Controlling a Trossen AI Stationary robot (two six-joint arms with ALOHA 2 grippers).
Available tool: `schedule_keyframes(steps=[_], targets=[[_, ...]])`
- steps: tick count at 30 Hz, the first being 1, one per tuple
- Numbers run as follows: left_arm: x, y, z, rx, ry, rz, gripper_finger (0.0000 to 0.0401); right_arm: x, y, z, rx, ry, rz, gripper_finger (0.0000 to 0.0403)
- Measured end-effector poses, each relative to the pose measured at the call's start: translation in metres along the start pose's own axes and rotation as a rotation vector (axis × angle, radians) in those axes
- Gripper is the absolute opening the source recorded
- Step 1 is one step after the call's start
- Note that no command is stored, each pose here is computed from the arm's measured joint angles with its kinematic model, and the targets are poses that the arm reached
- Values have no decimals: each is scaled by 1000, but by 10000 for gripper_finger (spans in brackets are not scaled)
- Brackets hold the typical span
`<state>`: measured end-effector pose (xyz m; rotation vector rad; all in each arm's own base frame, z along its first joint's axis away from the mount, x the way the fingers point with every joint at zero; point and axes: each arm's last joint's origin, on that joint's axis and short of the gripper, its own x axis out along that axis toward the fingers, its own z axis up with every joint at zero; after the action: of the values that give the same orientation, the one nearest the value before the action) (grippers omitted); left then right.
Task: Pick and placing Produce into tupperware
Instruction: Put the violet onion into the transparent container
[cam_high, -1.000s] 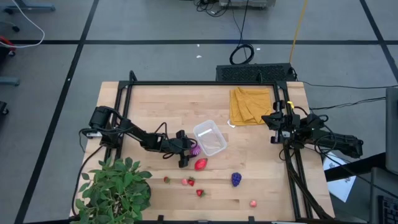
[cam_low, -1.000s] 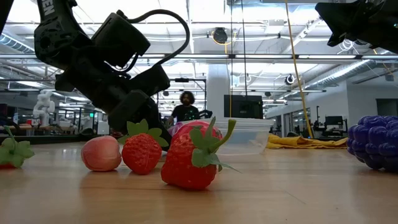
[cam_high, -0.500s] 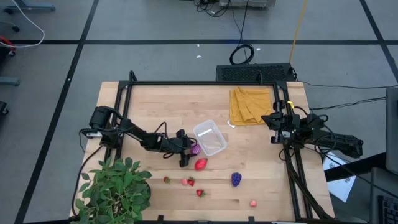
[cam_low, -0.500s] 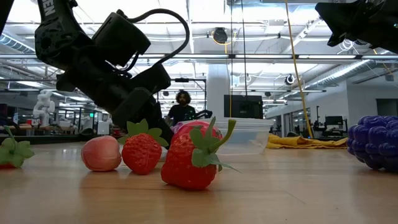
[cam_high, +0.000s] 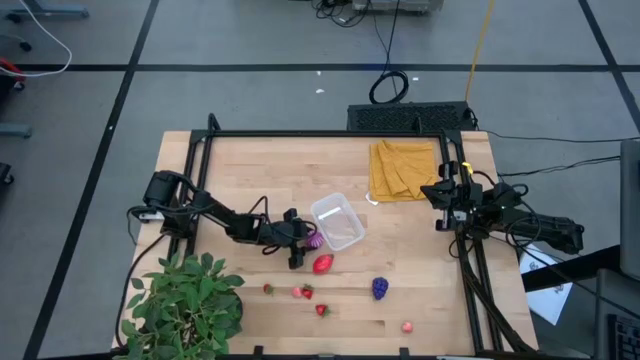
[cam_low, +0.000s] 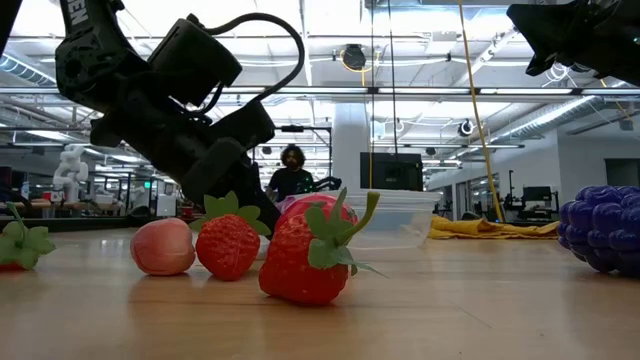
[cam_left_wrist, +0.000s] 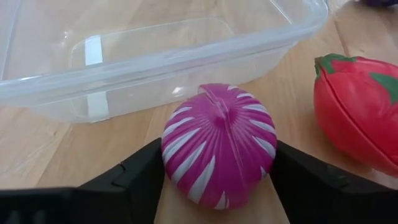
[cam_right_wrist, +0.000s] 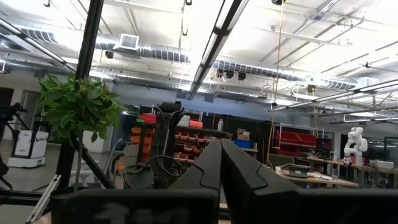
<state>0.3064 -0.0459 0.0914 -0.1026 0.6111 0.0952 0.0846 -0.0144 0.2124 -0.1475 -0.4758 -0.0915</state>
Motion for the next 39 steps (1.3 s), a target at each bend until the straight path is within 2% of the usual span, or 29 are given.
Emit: schedule_keyframes(steps=[8, 16, 28, 39], targets=[[-1, -6, -2, 2, 6, 26, 247, 0, 0, 0, 0, 0, 0, 0], [-18, -4, 6, -5, 45, 83, 272, 0, 0, 0, 0, 0, 0, 0], [-53, -11, 28, 36, -10, 163, 266, 0, 0, 0, 0, 1, 1, 0], [-56, 2, 47, 77, -135, 233, 274, 0, 0, 0, -2, 1, 0, 0]])
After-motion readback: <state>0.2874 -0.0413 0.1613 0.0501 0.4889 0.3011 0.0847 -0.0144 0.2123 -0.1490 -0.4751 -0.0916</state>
